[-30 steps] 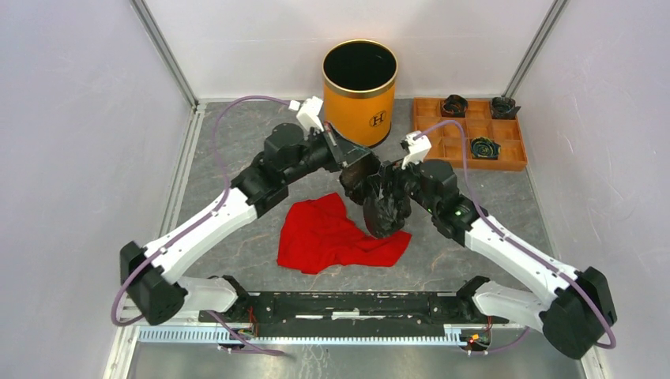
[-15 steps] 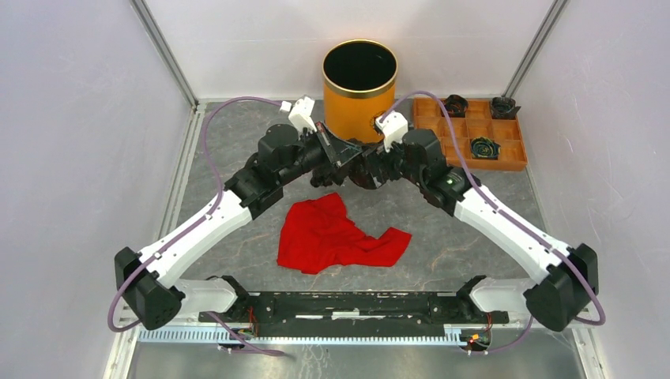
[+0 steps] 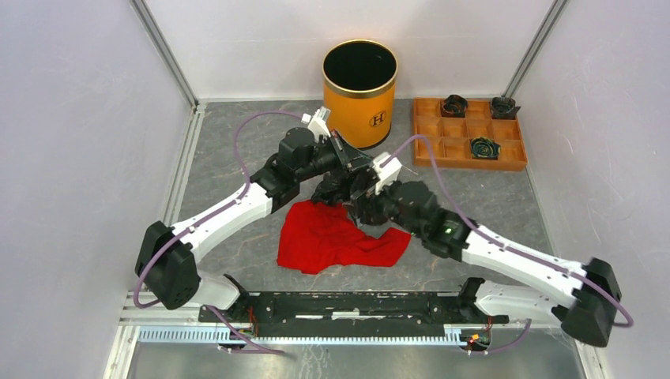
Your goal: Put the trash bags into the trash bin
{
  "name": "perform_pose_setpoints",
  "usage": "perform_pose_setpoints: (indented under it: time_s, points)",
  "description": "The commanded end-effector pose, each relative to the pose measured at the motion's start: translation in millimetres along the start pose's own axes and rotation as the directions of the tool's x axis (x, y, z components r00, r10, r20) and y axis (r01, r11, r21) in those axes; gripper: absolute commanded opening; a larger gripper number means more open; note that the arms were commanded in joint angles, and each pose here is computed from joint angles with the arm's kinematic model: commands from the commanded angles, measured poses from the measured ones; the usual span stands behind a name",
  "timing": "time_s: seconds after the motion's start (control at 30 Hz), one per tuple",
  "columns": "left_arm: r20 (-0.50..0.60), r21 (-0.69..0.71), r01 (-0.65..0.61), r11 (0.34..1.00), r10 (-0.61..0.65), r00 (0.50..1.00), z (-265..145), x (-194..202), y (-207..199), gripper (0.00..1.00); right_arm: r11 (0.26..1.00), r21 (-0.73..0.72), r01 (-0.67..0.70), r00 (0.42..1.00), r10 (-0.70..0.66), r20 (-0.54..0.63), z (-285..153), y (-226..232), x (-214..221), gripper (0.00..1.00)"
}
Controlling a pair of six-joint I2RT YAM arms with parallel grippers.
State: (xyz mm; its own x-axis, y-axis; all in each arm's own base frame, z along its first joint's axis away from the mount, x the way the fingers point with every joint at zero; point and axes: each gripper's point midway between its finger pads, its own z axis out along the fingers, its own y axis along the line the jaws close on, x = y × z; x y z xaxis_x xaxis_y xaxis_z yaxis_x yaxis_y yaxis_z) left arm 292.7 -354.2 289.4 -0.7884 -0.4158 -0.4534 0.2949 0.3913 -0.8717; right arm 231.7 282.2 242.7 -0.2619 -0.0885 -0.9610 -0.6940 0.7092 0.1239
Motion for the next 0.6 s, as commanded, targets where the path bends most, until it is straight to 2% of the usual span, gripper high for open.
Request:
perform_pose_setpoints:
  time_s: [0.0,0.13,0.2,0.23,0.27,0.3,0.33,0.37,0.4,0.43,0.5,0.57]
  points:
    - [-0.009,0.140,0.067,0.988,-0.066,0.998,-5,-4,-35,0.02,0.943,0.318,-0.104,0.979,0.039,0.202,13,-23,-24,0.98]
    - [-0.009,0.137,0.078,0.988,-0.078,0.997,-8,-2,-31,0.02,0.817,0.538,-0.207,0.966,0.083,0.245,19,-48,-18,0.98]
    - [-0.010,0.144,0.076,0.987,-0.075,0.997,-9,-2,-33,0.02,0.798,0.560,-0.223,0.961,0.084,0.264,23,-51,-15,0.89]
    - [-0.014,0.147,0.073,0.986,-0.072,0.997,-10,-2,-33,0.02,0.802,0.556,-0.219,0.960,0.074,0.271,24,-51,-15,0.73]
    - [-0.016,0.149,0.069,0.986,-0.067,0.998,-11,-3,-33,0.02,0.801,0.556,-0.224,0.957,0.072,0.281,22,-52,-14,0.42]
    - [-0.018,0.148,0.063,0.987,-0.062,0.998,-14,-6,-32,0.02,0.788,0.568,-0.238,0.955,0.082,0.285,19,-55,-11,0.20]
    - [-0.015,0.141,0.053,0.988,-0.052,0.999,-17,-9,-29,0.06,0.784,0.575,-0.235,0.956,0.081,0.281,15,-58,-7,0.16]
    - [-0.002,0.131,0.038,0.991,-0.039,0.999,-21,-16,-24,0.14,0.793,0.573,-0.209,0.963,0.066,0.260,13,-61,-4,0.10]
    - [0.018,0.102,0.019,0.995,-0.021,1.000,-28,-25,-15,0.28,0.824,0.538,-0.177,0.971,0.057,0.232,13,-59,-2,0.04]
    - [0.034,0.069,-0.001,0.998,-0.002,0.999,-35,-32,-5,0.43,0.862,0.485,-0.146,0.977,0.050,0.206,14,-59,3,0.02]
    - [0.061,-0.020,-0.058,0.998,0.059,0.996,-51,-43,16,0.74,0.964,0.229,-0.135,0.982,0.100,0.158,28,-52,8,0.01]
    - [0.114,-0.146,-0.110,0.983,0.127,0.985,-76,-59,43,0.90,0.980,0.022,-0.199,0.976,0.197,0.089,32,-51,13,0.00]
